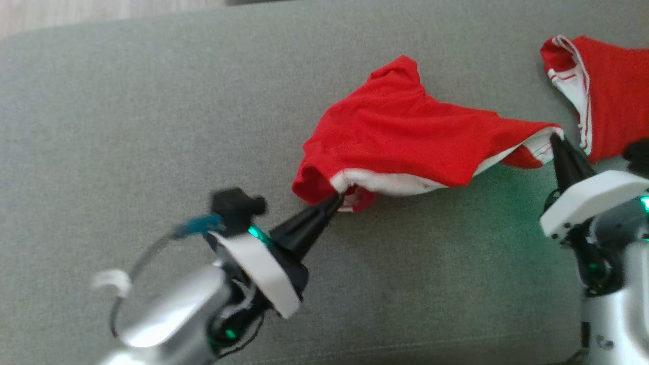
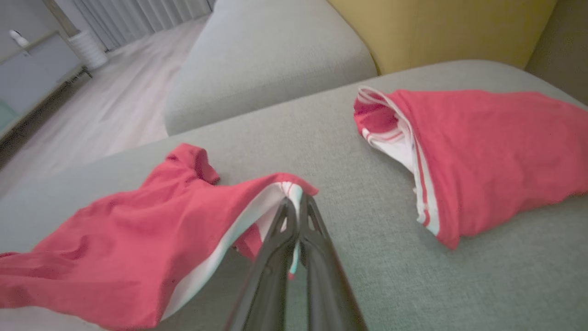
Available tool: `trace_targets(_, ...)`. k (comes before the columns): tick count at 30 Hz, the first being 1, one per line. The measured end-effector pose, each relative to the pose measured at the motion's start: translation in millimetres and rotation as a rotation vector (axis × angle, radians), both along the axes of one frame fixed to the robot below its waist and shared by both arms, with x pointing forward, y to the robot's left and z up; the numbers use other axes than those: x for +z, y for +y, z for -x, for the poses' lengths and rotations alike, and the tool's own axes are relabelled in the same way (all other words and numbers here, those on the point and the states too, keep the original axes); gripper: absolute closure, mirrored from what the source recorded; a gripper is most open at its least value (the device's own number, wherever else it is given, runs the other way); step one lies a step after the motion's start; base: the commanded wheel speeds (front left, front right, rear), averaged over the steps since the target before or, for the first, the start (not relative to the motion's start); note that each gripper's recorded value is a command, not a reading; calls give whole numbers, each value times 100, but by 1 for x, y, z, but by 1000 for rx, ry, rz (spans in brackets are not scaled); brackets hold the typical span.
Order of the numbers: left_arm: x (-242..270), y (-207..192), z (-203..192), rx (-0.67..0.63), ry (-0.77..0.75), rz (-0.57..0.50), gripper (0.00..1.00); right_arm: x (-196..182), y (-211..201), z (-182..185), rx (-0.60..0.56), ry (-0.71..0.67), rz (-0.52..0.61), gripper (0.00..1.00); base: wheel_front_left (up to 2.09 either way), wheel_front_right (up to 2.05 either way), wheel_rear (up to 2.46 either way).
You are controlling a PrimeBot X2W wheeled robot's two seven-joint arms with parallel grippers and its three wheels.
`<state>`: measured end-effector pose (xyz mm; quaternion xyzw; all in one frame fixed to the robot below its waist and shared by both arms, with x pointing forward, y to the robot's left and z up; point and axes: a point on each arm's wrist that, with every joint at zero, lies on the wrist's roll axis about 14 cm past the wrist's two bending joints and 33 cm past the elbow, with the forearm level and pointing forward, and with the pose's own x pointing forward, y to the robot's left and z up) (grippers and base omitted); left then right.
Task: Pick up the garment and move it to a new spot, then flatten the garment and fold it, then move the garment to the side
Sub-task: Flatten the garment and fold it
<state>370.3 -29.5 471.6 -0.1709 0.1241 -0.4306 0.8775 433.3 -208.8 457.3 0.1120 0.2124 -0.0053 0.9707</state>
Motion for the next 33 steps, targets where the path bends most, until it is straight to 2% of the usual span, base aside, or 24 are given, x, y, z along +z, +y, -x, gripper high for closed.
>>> trace_targets(2,27,7,1,3,23,82,100,16,0,2,3,-34,-19,100,0,0,0)
trace_targets(5,49,23,11,-11,61,127,100,38,-8,8,1,-69,-28,100,0,0,0)
trace_targets(10,64,36,32,-24,134,168,100,75,-15,14,2,-137,-27,100,0,0,0)
trace_targets(16,87,35,58,-95,157,196,100,96,-12,30,36,-155,-42,100,0,0,0)
trace_targets(26,169,45,69,-123,0,326,100,176,-22,41,42,-360,-44,100,0,0,0)
trace_targets(30,192,56,53,-97,-68,335,100,217,-22,28,58,-462,-30,100,0,0,0)
trace_targets(33,196,63,30,-71,-91,305,100,224,-15,8,90,-464,-22,100,0,0,0)
